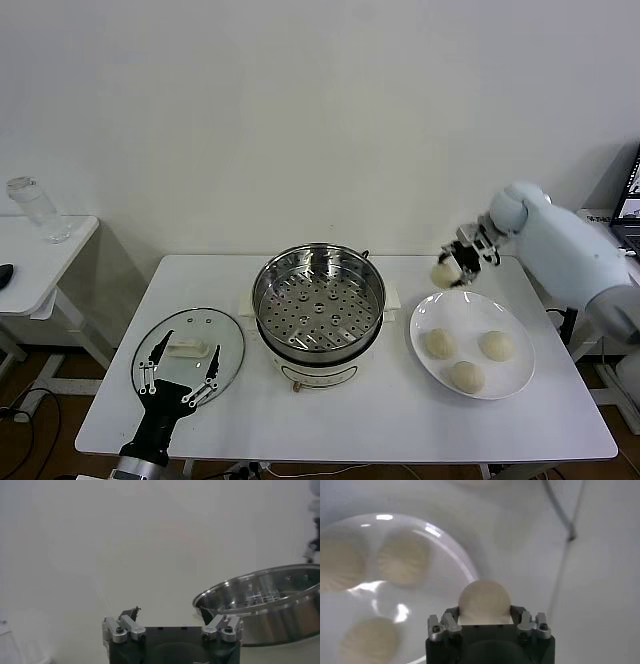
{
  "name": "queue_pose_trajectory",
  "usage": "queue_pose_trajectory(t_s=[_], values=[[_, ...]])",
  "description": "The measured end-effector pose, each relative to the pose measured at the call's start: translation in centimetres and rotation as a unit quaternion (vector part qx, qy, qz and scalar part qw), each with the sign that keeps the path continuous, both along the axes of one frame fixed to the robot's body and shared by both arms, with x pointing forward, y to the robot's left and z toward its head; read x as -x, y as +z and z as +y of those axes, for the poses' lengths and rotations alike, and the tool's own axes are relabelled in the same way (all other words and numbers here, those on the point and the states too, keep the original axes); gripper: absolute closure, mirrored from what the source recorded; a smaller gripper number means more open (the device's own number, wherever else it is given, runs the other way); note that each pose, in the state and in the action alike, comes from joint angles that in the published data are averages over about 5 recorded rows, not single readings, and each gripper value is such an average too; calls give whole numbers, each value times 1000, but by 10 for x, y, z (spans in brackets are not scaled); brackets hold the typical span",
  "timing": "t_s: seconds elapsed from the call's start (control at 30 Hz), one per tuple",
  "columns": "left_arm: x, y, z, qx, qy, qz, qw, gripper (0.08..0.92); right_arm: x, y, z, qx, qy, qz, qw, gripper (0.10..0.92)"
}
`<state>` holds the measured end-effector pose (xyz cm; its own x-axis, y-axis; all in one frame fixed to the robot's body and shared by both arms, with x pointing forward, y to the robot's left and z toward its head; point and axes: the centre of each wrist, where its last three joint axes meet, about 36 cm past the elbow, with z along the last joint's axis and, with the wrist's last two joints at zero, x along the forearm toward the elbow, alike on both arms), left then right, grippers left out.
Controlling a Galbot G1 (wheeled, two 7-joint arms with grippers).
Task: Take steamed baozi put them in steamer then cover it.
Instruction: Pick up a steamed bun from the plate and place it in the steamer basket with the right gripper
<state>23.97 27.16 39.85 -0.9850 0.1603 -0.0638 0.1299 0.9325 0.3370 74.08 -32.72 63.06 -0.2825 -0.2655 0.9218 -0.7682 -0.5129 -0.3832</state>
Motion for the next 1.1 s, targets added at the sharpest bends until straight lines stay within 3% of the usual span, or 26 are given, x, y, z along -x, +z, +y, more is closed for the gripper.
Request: queue_pose_trajectory(t_s=[0.2, 0.4, 0.77, 1.1], values=[[0, 1, -1, 1, -3, -2, 1000, 177, 3, 56, 72, 13, 131, -39, 990, 343], [1, 1, 0, 0, -4, -6, 1000, 177, 16, 77, 139, 44, 248, -55, 966, 344], [1, 5, -1, 3, -5, -15, 1000, 177, 26, 48, 223, 107, 370, -56, 921, 352], [0, 4, 4, 0, 1, -22, 1000, 177, 25, 10, 263, 145, 405, -48, 902, 352]])
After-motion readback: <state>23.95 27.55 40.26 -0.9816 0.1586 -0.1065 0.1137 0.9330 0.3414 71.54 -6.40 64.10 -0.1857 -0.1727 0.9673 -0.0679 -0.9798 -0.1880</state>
